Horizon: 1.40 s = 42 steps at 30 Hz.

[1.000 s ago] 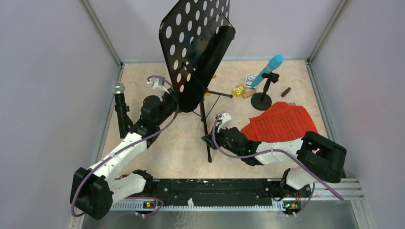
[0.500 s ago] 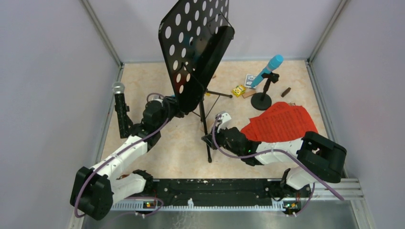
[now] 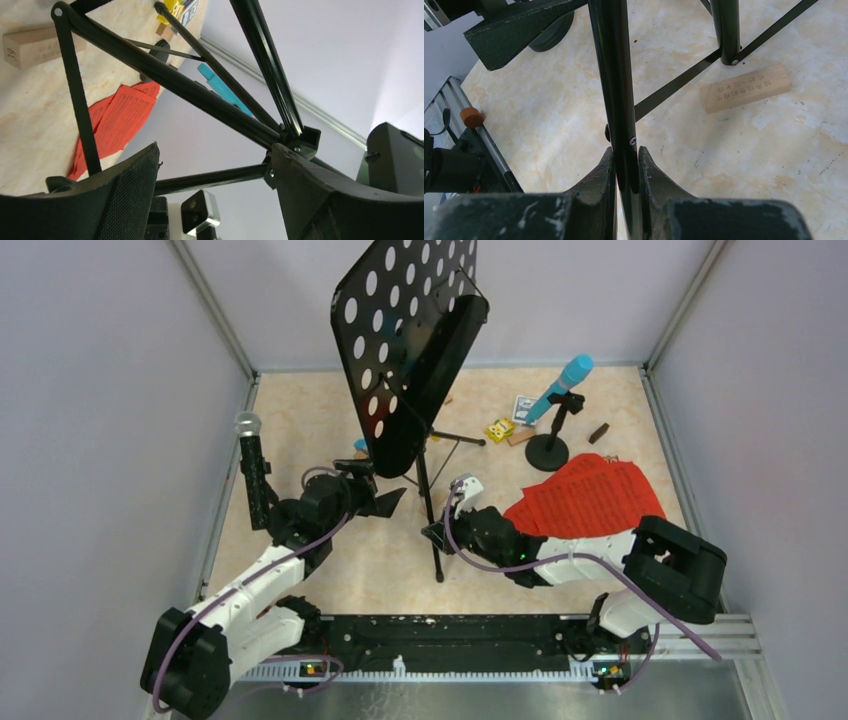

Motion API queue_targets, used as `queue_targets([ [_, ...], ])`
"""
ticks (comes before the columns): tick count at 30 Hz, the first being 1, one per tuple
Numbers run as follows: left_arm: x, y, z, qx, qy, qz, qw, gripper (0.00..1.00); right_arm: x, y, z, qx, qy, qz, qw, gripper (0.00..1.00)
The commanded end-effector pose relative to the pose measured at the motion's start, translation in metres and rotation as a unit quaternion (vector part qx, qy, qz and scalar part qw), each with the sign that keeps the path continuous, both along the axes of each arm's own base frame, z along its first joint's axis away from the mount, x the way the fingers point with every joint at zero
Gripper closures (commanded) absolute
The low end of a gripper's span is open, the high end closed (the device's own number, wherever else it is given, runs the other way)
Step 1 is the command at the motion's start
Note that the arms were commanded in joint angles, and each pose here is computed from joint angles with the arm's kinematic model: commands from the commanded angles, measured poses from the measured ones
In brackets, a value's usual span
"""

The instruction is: Pack up the instrument practice props

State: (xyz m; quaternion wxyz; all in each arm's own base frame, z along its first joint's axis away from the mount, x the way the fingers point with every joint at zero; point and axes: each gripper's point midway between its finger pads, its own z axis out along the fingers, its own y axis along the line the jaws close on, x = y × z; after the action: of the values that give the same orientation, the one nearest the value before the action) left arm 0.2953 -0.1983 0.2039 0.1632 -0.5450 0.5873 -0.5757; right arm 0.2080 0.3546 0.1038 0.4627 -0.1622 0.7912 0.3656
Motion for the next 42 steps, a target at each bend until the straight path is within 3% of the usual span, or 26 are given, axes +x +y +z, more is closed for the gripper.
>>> queue_targets([
  [1, -0.004, 0.010, 0.002, 0.085, -0.050, -0.006, 0.995, 0.13, 0.000, -0.018, -0.012, -0.019, 0.042, -0.037, 0.998, 1.00],
  [4, -0.007, 0.019, 0.006, 0.178, -0.084, -0.013, 0.980, 0.10, 0.001, -0.022, 0.003, -0.018, 0.021, -0.034, 0.999, 1.00],
  [8, -0.016, 0.028, 0.000, 0.307, -0.124, -0.056, 0.942, 0.09, 0.000, -0.027, 0.033, 0.001, -0.023, -0.023, 0.999, 0.96],
  [10, -0.020, 0.020, 0.004, 0.357, -0.199, -0.102, 0.907, 0.08, -0.001, -0.030, 0.050, 0.009, -0.053, -0.015, 0.998, 0.79],
  [13, -0.026, 0.001, 0.004, 0.366, -0.275, -0.152, 0.876, 0.10, -0.007, -0.033, 0.073, 0.009, -0.098, 0.019, 0.995, 0.60],
  [17, -0.035, -0.032, 0.000, 0.396, -0.319, -0.200, 0.837, 0.11, -0.009, -0.042, 0.089, -0.039, -0.142, 0.044, 0.988, 0.47],
  [21, -0.045, -0.061, 0.008, 0.461, -0.359, -0.186, 0.790, 0.09, -0.004, -0.062, 0.098, -0.071, -0.174, 0.049, 0.981, 0.39],
  [30, -0.042, -0.072, -0.003, 0.476, -0.369, -0.170, 0.780, 0.10, 0.020, -0.089, 0.134, -0.052, -0.190, 0.066, 0.978, 0.41],
  [35, -0.034, -0.072, -0.009, 0.508, -0.364, -0.165, 0.763, 0.11, 0.041, -0.080, 0.152, -0.061, -0.206, 0.086, 0.973, 0.45],
  [42, -0.035, -0.068, -0.002, 0.520, -0.370, -0.167, 0.751, 0.11, 0.062, -0.067, 0.172, -0.012, -0.213, 0.102, 0.972, 0.46],
])
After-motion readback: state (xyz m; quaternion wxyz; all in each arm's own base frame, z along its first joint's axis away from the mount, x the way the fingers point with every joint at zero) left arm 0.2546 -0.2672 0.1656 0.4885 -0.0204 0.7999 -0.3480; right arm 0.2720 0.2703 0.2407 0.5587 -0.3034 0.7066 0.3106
